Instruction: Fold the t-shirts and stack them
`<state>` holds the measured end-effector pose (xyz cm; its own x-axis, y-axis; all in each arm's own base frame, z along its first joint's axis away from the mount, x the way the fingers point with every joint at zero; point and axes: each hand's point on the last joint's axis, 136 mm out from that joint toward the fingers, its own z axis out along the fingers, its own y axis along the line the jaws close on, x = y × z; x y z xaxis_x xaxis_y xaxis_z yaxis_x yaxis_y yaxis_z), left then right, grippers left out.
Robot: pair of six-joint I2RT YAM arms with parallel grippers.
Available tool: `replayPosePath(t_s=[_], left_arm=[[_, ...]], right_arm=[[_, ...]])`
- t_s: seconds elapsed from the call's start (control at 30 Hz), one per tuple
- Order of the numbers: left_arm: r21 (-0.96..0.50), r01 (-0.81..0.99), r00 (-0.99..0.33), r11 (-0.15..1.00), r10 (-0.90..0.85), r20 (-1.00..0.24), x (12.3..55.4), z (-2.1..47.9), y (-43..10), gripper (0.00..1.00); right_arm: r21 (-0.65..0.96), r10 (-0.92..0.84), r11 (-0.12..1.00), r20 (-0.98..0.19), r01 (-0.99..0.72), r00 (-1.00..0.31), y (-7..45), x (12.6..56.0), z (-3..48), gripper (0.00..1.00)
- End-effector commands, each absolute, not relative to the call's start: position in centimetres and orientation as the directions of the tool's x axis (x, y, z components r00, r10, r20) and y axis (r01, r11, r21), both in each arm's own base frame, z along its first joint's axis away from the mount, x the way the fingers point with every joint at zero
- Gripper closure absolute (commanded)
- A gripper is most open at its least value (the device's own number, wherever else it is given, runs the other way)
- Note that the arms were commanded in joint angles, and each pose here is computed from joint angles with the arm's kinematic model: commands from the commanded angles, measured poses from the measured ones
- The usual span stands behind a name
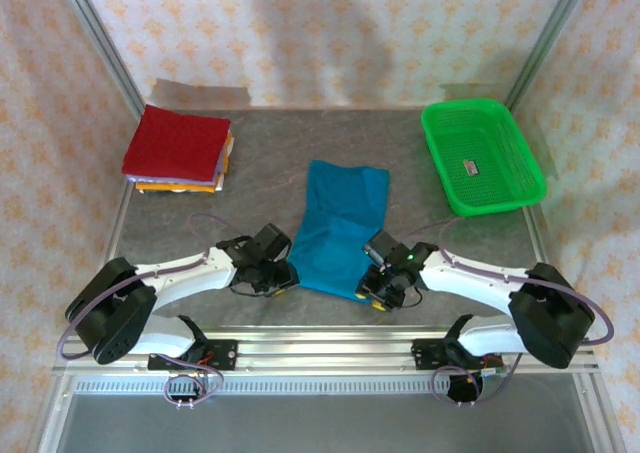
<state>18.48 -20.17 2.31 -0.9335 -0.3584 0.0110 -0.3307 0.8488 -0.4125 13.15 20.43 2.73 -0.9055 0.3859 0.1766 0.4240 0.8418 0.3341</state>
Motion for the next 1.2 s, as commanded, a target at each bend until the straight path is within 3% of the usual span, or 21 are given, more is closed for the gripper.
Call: replayPosePath(t_s=[0.0, 0.37, 0.6, 0.93, 1.17], left_arm=[[-0.437, -0.306, -0.936, 0.846, -0.352, -0.026, 19.8, 2.8, -20.7, 0.67], [-0.435, -0.3, -0.935, 0.849, -0.351, -0.04, 20.3, 2.8, -20.7, 0.75], [-0.428, -0.278, -0.93, 0.86, -0.352, -0.102, 20.5, 4.6, -19.2, 0.67], [-0.452, -0.28, -0.929, 0.847, -0.358, -0.093, 20.9, 4.5, -19.2, 0.66], [-0.461, -0.267, -0.943, 0.846, -0.327, -0.055, 21.7, 3.5, -20.8, 0.74]], right_arm=[[0.337, 0.395, 0.842, 0.148, 0.422, -0.907, 20.3, 13.9, 2.2, 0.61], [0.327, 0.384, 0.853, 0.134, 0.406, -0.914, 20.6, 14.9, 2.3, 0.75], [0.323, 0.392, 0.853, 0.122, 0.41, -0.912, 20.1, 15.1, 2.5, 0.85], [0.314, 0.401, 0.852, 0.12, 0.418, -0.908, 19.2, 14.9, 2.6, 0.9], [0.313, 0.404, 0.851, 0.121, 0.421, -0.907, 18.8, 14.7, 2.7, 0.92]])
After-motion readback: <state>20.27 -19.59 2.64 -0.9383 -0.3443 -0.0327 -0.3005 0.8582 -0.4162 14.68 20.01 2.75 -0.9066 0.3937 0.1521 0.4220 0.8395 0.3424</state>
